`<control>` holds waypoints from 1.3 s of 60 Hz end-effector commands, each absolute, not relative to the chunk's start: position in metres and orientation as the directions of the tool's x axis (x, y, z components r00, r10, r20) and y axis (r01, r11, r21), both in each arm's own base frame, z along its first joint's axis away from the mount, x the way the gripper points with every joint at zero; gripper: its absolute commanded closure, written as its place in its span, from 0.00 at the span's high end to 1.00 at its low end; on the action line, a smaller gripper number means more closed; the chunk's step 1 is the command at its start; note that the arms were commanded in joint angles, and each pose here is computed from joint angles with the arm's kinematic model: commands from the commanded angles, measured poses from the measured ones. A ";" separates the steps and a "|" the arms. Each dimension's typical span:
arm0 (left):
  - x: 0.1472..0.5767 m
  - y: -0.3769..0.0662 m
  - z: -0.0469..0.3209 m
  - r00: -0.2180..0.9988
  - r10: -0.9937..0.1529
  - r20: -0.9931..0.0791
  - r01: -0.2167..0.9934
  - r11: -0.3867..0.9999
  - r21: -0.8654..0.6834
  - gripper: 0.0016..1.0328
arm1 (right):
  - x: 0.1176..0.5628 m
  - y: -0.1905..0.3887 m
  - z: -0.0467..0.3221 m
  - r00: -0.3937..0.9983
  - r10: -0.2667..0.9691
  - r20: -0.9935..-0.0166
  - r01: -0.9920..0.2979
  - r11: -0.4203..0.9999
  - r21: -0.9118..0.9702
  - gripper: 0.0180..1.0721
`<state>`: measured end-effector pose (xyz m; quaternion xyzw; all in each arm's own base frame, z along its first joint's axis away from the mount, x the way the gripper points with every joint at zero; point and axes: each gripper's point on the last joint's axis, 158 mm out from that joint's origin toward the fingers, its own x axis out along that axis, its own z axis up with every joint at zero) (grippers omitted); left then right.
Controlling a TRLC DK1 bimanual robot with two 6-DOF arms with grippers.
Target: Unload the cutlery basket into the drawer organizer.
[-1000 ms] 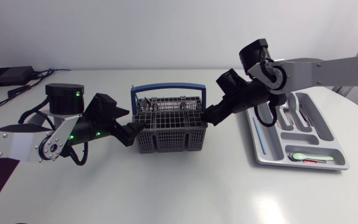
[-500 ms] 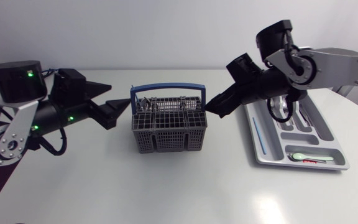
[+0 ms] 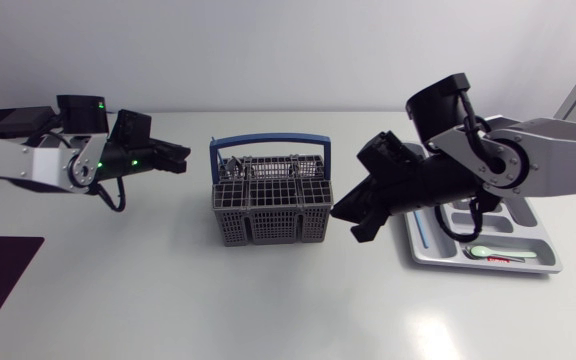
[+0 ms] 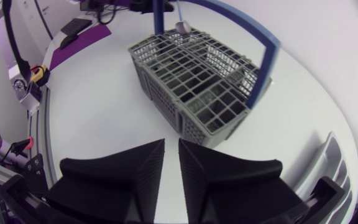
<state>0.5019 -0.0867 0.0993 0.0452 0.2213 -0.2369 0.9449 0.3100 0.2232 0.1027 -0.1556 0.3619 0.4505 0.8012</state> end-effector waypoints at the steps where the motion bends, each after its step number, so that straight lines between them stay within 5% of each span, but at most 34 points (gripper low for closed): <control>1: 0.533 -0.088 0.096 0.784 -0.443 -0.434 0.459 0.885 -0.073 0.07 | 0.288 0.236 0.077 0.243 0.605 -0.758 -0.867 0.487 0.110 0.05; 20: 0.578 -0.148 0.055 0.614 -0.635 -0.469 0.577 0.766 -0.283 0.06 | 0.291 0.261 0.055 0.192 0.599 -0.777 -0.886 0.446 0.124 0.05; 30: 0.553 -0.178 0.053 0.455 -0.779 -0.432 0.660 0.620 -0.425 0.04 | 0.308 0.252 0.052 0.240 0.577 -0.781 -0.868 0.488 0.094 0.05; 45: 0.505 -0.187 0.046 0.305 -0.849 -0.431 0.716 0.503 -0.484 0.03 | 0.336 0.229 0.050 0.306 0.541 -0.783 -0.821 0.566 0.071 0.05; 78: 0.399 -0.184 0.072 0.199 -0.890 -0.410 0.788 0.394 -0.474 0.03 | 0.396 0.187 0.050 0.433 0.461 -0.774 -0.707 0.707 0.025 0.05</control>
